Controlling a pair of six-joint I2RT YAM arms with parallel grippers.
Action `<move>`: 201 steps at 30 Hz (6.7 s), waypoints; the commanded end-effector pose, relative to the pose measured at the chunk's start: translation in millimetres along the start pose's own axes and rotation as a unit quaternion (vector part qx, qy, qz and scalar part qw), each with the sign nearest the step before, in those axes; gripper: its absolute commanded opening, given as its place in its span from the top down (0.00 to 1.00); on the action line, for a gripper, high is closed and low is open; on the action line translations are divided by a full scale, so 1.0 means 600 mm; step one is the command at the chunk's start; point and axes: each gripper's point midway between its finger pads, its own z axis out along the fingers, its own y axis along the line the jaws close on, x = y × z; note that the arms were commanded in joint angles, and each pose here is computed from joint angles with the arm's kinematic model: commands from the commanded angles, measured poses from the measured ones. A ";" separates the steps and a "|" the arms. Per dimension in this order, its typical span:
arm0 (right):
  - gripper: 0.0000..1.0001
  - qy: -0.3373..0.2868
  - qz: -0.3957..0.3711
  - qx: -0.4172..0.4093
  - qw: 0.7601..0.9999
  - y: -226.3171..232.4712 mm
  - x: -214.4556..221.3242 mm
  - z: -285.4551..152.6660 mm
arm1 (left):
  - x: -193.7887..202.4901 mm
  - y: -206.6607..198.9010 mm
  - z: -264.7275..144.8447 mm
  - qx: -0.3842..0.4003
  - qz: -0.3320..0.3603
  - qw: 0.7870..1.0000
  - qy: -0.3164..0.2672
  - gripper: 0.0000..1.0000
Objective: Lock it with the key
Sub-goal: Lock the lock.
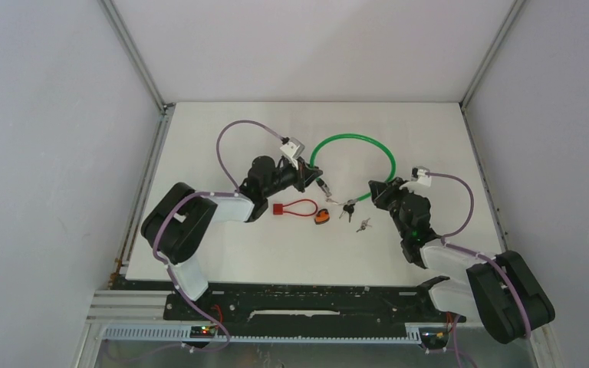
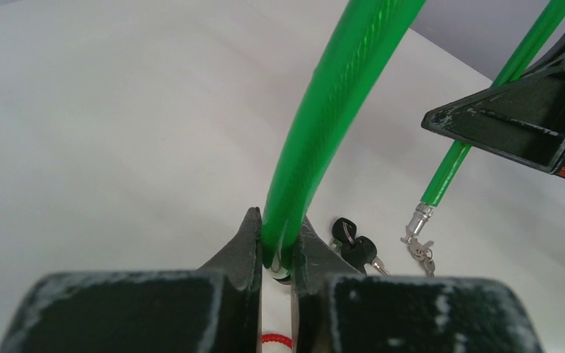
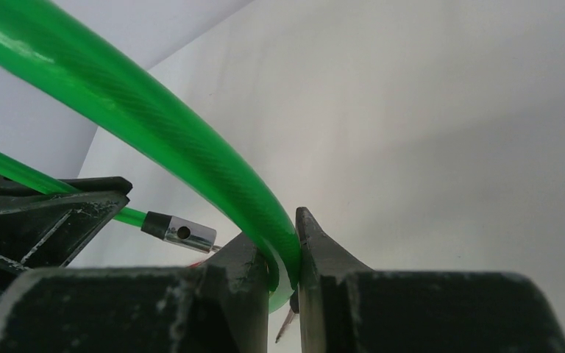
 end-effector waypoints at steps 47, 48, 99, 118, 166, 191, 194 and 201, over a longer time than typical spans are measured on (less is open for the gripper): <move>1.00 -0.122 -0.113 -0.134 0.977 0.216 -0.064 0.025 | -0.099 -0.045 -0.141 -0.083 0.088 0.964 -0.236 1.00; 1.00 -0.119 -0.117 -0.134 0.977 0.217 -0.063 0.030 | -0.095 -0.056 -0.138 -0.065 0.100 0.966 -0.231 1.00; 1.00 -0.101 -0.082 -0.235 0.963 0.235 -0.005 -0.006 | -0.052 -0.111 -0.092 0.064 0.136 0.974 -0.171 1.00; 1.00 -0.129 -0.090 -0.215 0.964 0.225 -0.019 -0.006 | -0.053 -0.113 -0.093 0.067 0.137 0.973 -0.172 1.00; 1.00 -0.087 -0.152 -0.243 0.954 0.254 0.062 0.011 | -0.145 -0.088 -0.160 -0.022 0.086 0.959 -0.269 1.00; 1.00 -0.080 -0.212 -0.277 0.934 0.281 0.093 0.007 | -0.166 -0.097 -0.173 -0.019 0.093 0.953 -0.286 1.00; 1.00 -0.086 -0.212 -0.271 0.935 0.279 0.086 0.006 | -0.179 -0.103 -0.180 -0.016 0.092 0.950 -0.298 1.00; 1.00 -0.113 -0.190 -0.226 0.949 0.256 0.050 0.001 | -0.218 -0.117 -0.195 -0.019 0.081 0.940 -0.332 1.00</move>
